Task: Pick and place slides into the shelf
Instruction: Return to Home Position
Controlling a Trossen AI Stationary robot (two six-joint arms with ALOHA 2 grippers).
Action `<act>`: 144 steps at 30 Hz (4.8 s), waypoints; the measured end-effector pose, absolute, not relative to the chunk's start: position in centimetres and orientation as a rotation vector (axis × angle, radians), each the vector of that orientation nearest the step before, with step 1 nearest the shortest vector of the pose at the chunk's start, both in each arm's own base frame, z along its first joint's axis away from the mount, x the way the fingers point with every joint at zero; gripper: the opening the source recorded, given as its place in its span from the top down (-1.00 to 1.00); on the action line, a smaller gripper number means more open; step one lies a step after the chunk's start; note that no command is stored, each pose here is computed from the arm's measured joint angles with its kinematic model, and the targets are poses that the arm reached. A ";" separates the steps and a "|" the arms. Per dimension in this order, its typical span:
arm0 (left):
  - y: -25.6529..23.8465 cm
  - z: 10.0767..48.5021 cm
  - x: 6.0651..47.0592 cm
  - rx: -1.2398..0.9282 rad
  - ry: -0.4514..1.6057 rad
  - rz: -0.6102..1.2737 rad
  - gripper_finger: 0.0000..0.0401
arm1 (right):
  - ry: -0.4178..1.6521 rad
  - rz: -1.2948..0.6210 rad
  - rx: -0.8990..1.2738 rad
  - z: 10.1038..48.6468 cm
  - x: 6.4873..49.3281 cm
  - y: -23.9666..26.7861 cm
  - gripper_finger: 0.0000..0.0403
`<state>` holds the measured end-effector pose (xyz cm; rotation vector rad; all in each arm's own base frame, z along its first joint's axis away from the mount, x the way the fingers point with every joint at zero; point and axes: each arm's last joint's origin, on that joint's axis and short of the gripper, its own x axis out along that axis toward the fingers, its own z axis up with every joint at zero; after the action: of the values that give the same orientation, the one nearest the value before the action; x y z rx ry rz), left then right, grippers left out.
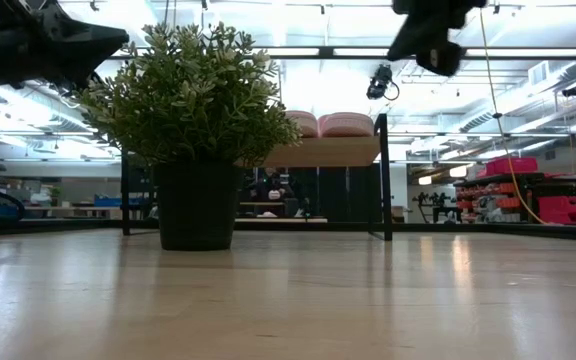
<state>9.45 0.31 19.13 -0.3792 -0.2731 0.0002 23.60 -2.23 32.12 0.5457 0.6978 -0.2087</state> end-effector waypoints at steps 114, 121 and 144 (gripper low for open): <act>0.3 19.1 9.5 -0.372 -0.274 0.003 0.91 | 0.013 0.001 0.363 16.5 10.0 0.1 0.88; 0.3 19.1 9.5 -0.372 -0.274 0.003 0.85 | 0.014 0.001 0.363 16.5 10.0 0.1 0.86; 0.3 19.1 9.5 -0.372 -0.274 0.003 0.88 | 0.014 0.000 0.363 16.5 10.0 0.1 0.85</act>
<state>9.45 0.31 19.11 -0.3724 -0.2739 0.0025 10.00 0.12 16.52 0.3631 0.0138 0.0002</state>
